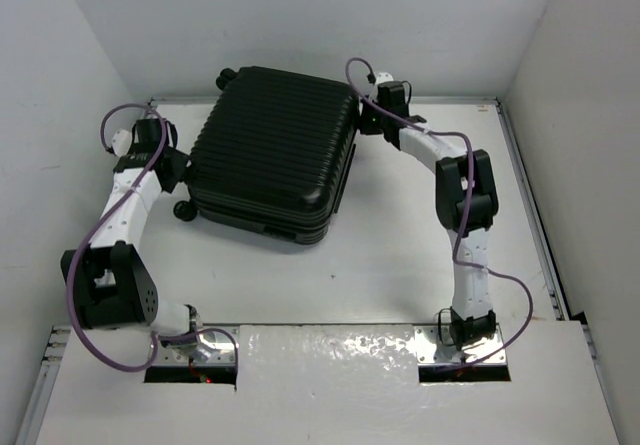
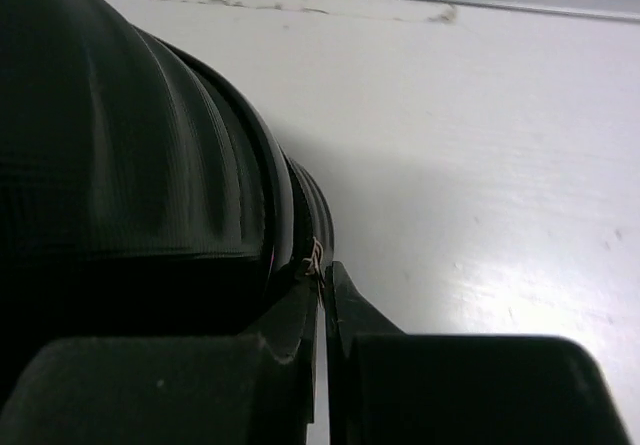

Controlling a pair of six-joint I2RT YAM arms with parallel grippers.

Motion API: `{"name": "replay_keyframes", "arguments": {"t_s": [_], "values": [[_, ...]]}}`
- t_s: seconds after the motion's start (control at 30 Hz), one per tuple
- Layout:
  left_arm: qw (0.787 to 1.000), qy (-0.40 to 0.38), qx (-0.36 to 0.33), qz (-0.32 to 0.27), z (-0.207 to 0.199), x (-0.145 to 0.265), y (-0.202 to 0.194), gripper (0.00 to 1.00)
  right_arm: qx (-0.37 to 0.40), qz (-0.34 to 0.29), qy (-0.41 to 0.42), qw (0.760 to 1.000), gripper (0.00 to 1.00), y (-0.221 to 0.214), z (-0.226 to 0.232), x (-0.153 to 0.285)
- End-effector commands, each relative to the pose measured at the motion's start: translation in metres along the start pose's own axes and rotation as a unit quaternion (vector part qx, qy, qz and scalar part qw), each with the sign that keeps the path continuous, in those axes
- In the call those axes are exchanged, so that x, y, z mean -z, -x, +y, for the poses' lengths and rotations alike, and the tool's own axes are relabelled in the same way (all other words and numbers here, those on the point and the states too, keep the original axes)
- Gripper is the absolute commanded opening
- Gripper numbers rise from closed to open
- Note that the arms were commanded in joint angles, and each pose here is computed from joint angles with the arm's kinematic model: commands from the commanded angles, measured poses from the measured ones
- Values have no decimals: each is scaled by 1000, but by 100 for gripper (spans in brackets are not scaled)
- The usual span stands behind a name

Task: Pack the luggage

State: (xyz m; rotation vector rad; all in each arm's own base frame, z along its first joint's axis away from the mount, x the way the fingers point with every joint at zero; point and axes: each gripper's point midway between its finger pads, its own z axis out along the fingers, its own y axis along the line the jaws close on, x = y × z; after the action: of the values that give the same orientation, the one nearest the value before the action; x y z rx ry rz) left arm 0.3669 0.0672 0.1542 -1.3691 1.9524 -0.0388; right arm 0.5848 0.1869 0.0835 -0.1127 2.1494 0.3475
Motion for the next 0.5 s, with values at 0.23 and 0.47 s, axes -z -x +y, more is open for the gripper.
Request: {"name": "replay_keyframes", "arguments": {"t_s": [0.23, 0.47], "values": [[998, 35, -45, -16, -17, -40, 15, 0, 57, -150, 132, 978, 3, 50, 11, -18], [997, 23, -71, -30, -35, -58, 22, 0, 78, -195, 345, 915, 10, 76, 66, -20]]}}
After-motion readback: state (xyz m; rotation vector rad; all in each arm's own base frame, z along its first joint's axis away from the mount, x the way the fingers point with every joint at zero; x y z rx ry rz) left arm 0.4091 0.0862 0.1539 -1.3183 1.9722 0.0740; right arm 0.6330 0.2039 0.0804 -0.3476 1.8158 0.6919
